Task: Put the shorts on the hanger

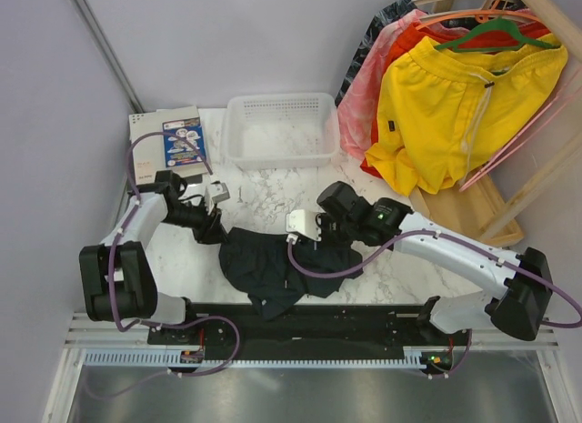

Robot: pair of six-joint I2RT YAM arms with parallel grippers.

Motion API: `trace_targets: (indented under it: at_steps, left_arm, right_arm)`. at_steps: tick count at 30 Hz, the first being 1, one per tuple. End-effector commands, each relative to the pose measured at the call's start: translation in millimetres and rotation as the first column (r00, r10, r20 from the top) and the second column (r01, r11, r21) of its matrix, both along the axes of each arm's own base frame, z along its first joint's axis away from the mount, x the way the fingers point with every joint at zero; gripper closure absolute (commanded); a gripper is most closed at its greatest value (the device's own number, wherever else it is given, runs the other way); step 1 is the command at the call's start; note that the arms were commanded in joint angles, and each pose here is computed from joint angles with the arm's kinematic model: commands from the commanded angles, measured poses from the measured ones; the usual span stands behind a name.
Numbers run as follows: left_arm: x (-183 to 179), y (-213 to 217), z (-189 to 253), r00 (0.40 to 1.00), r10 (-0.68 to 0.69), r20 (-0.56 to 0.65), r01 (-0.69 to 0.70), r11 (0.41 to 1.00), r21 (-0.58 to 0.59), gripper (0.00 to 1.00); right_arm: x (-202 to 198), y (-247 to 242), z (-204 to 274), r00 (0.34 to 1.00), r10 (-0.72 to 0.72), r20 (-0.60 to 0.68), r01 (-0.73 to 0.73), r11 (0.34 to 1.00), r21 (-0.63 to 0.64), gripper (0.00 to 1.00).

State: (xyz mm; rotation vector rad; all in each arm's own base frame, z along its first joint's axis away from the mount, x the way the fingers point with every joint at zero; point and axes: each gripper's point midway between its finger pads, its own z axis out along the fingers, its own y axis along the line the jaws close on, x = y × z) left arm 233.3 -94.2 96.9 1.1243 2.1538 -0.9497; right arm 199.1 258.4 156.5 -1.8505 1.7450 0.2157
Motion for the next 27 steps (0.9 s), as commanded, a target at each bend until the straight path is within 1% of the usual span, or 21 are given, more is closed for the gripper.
trace_targets:
  at_steps: [1, 3, 5, 6, 7, 8, 9, 10, 12, 13, 15, 16, 17, 18, 19, 21, 24, 25, 27]
  left_arm:
    - [-23.6, 5.5, -6.0, 0.966, -0.217, 0.144, 0.209, 0.976, 0.068, 0.63]
    - [-18.4, 7.8, -5.9, 0.968, -0.196, 0.157, 0.185, 0.979, 0.082, 0.58]
    - [-11.3, 2.4, 5.3, 0.965, -0.183, 0.189, 0.177, 0.983, 0.050, 0.53]
    - [-4.2, -0.5, 15.1, 0.956, -0.183, 0.230, 0.179, 0.983, 0.034, 0.36]
    - [-0.8, -6.5, 24.4, 0.941, -0.192, 0.278, 0.199, 0.980, 0.003, 0.24]
    - [2.4, -8.7, 31.6, 0.926, -0.201, 0.321, 0.212, 0.977, 0.000, 0.18]
    - [7.8, -11.2, 38.8, 0.908, -0.211, 0.361, 0.225, 0.974, 0.002, 0.16]
    - [11.4, -13.4, 41.9, 0.888, -0.231, 0.398, 0.249, 0.969, 0.009, 0.16]
    - [15.0, -17.8, 39.9, 0.858, -0.285, 0.428, 0.299, 0.954, 0.037, 0.16]
    - [17.8, -18.2, 36.8, 0.833, -0.322, 0.450, 0.328, 0.942, 0.067, 0.16]
    - [24.9, -23.4, 28.6, 0.816, -0.368, 0.446, 0.367, 0.926, 0.092, 0.16]
    - [25.0, -31.8, 25.1, 0.795, -0.414, 0.443, 0.408, 0.906, 0.113, 0.17]
    - [26.8, -36.3, 21.9, 0.791, -0.431, 0.434, 0.426, 0.898, 0.116, 0.17]
    - [34.1, -45.8, 19.5, 0.774, -0.458, 0.437, 0.454, 0.883, 0.122, 0.18]
    - [37.9, -47.6, 13.3, 0.779, -0.470, 0.414, 0.457, 0.879, 0.139, 0.19]
    - [49.5, -57.8, 6.5, 0.768, -0.492, 0.411, 0.477, 0.867, 0.145, 0.21]
    - [56.0, -67.6, -4.2, 0.755, -0.534, 0.381, 0.510, 0.843, 0.172, 0.22]
    - [56.5, -65.7, -16.9, 0.767, -0.548, 0.334, 0.517, 0.836, 0.185, 0.23]
    - [57.9, -66.1, -23.5, 0.764, -0.574, 0.294, 0.541, 0.819, 0.190, 0.24]
  right_arm:
    - [14.9, -19.9, -1.7, 0.996, -0.082, 0.027, 0.083, 0.996, -0.033, 1.00]
    - [21.1, -23.0, 0.1, 0.994, -0.105, 0.041, 0.106, 0.994, -0.027, 1.00]
    - [23.8, -24.6, 0.8, 0.992, -0.121, 0.044, 0.122, 0.992, -0.020, 1.00]
    - [23.4, -24.1, 0.6, 0.992, -0.121, 0.041, 0.122, 0.992, -0.020, 1.00]
    - [23.2, -23.0, 0.4, 0.992, -0.121, 0.038, 0.122, 0.992, -0.018, 1.00]
    - [22.9, -22.9, -0.3, 0.991, -0.127, 0.031, 0.128, 0.992, -0.016, 1.00]
    - [22.8, -22.4, -0.2, 0.991, -0.129, 0.028, 0.129, 0.992, -0.012, 1.00]
    - [22.5, -22.1, -1.1, 0.991, -0.130, 0.024, 0.131, 0.991, -0.011, 1.00]
    - [22.5, -21.6, -2.4, 0.991, -0.136, 0.017, 0.136, 0.991, -0.009, 1.00]
    - [21.9, -20.6, -2.4, 0.991, -0.134, 0.013, 0.134, 0.991, -0.005, 1.00]
    - [22.3, -19.8, -2.0, 0.990, -0.139, 0.010, 0.139, 0.990, 0.002, 1.00]
    - [22.1, -19.1, -1.5, 0.990, -0.137, 0.010, 0.137, 0.991, 0.002, 1.00]
    - [22.5, -18.5, -1.2, 0.990, -0.140, 0.010, 0.140, 0.990, 0.004, 1.00]
    - [22.6, -18.7, -0.5, 0.990, -0.142, 0.010, 0.142, 0.990, 0.004, 1.00]
    - [22.6, -18.8, 0.3, 0.990, -0.142, 0.010, 0.142, 0.990, 0.004, 1.00]
    - [22.1, -18.6, 1.0, 0.989, -0.146, 0.006, 0.146, 0.989, 0.006, 1.00]
    - [21.9, -17.4, 2.6, 0.989, -0.146, 0.001, 0.146, 0.989, 0.009, 1.00]
    - [21.6, -17.1, 2.0, 0.989, -0.149, -0.004, 0.149, 0.989, 0.009, 1.00]
    - [21.7, -16.2, 1.6, 0.988, -0.152, -0.009, 0.152, 0.988, 0.008, 1.00]
